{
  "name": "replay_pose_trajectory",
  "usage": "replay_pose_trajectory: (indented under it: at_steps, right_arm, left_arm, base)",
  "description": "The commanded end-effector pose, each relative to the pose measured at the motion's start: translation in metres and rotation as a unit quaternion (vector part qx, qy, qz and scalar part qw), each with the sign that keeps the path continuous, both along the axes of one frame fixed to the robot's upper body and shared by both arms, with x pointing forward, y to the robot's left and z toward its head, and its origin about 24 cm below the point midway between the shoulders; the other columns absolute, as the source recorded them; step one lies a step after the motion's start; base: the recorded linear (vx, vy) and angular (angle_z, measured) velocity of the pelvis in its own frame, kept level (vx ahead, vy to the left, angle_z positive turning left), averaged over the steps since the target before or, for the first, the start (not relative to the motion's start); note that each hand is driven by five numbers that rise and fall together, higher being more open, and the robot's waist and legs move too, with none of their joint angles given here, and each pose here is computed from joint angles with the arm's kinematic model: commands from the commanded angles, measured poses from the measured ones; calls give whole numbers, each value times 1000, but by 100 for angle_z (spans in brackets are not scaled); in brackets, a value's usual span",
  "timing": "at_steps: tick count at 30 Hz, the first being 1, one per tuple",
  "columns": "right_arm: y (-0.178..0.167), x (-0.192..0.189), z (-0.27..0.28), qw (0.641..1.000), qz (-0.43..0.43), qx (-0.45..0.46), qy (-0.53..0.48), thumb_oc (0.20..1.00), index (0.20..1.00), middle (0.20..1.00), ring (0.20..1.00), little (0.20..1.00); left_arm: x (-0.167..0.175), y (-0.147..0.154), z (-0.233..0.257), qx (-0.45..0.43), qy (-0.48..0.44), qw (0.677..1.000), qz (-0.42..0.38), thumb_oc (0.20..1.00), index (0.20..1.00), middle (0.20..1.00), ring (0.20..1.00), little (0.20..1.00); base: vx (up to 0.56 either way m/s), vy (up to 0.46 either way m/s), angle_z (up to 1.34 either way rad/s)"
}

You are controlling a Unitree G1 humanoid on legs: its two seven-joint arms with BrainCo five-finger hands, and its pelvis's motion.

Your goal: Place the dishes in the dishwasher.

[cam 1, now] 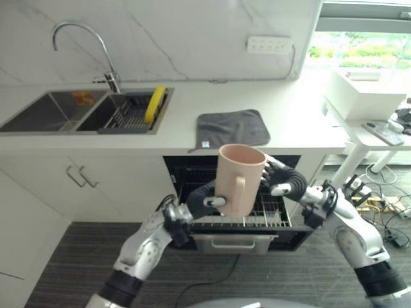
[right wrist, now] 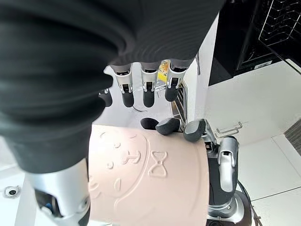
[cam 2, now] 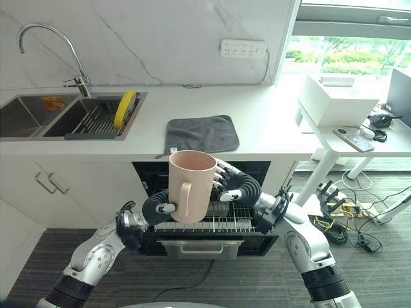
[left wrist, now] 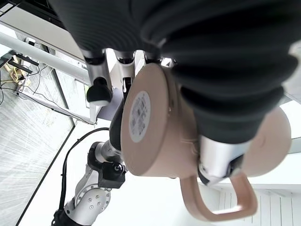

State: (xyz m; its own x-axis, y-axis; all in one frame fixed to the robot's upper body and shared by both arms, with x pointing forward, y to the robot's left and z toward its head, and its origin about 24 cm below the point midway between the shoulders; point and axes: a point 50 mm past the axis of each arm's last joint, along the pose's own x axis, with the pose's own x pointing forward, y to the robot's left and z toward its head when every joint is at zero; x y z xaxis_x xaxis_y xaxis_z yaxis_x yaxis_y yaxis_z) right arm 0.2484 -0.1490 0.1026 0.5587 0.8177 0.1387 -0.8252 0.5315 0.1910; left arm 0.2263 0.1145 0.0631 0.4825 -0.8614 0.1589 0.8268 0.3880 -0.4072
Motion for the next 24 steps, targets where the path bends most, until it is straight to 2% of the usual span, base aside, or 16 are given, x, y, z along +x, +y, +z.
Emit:
replay_pose_trajectory:
  at_steps: [1, 24]
  right_arm:
    - [6, 9, 35, 996, 16, 47, -69, 1000, 1000, 1000, 1000, 1000]
    - [27, 7, 47, 993, 49, 63, -92, 1000, 1000, 1000, 1000, 1000]
  left_arm:
    - [12, -3, 15, -21, -37, 999, -7, 200, 200, 200, 200, 200]
    - [5, -7, -1, 3, -11, 1000, -25, 200, 200, 200, 200, 200]
  base:
    - [-32, -16, 0]
    - [-4, -1, 0]
